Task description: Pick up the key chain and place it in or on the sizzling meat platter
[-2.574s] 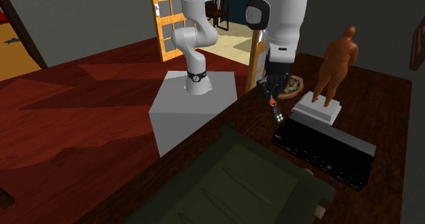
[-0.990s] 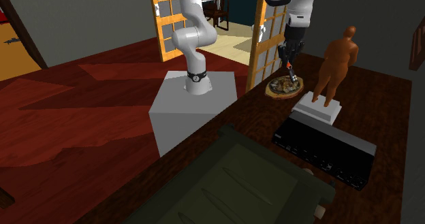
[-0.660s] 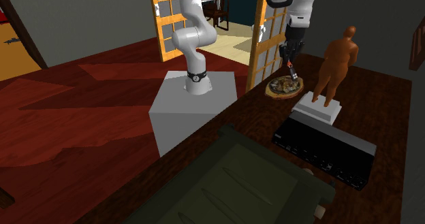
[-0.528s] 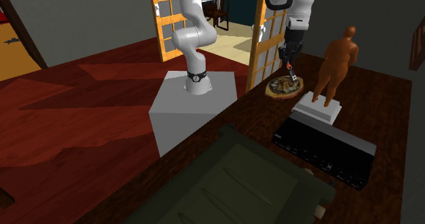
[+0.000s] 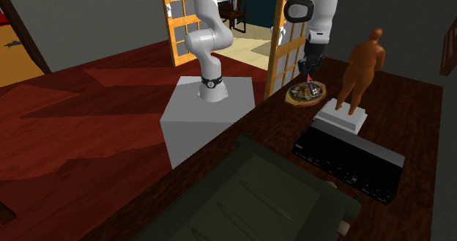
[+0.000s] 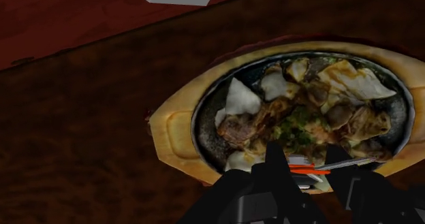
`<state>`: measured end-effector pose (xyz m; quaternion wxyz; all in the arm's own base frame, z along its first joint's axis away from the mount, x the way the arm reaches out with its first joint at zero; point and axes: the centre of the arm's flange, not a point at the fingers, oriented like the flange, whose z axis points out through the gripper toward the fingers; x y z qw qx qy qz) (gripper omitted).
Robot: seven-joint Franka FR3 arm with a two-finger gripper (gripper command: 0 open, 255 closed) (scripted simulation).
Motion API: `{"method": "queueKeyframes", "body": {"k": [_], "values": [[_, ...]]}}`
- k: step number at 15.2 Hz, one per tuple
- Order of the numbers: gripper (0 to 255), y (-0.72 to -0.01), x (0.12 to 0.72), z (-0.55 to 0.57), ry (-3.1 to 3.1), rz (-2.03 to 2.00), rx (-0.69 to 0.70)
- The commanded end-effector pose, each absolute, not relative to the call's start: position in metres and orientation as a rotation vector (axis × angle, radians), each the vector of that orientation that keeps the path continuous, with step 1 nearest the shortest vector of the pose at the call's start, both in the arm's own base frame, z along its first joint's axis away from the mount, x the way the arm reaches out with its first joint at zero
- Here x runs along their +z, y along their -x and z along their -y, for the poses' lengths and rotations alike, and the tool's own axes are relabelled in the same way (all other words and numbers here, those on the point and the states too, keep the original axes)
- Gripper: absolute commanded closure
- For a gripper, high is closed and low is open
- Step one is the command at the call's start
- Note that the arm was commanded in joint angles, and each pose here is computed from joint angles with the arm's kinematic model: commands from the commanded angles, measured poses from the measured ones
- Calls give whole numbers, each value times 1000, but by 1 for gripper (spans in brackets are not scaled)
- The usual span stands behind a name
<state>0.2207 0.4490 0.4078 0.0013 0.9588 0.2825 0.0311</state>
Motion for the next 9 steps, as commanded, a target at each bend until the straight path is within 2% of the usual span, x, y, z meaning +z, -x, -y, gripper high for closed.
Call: {"method": "queueKeyframes", "body": {"k": [1,9], "values": [[255,-220,395,-447,-3008,-885,91],[255,-220,389,-447,-3008,-885,91]]}}
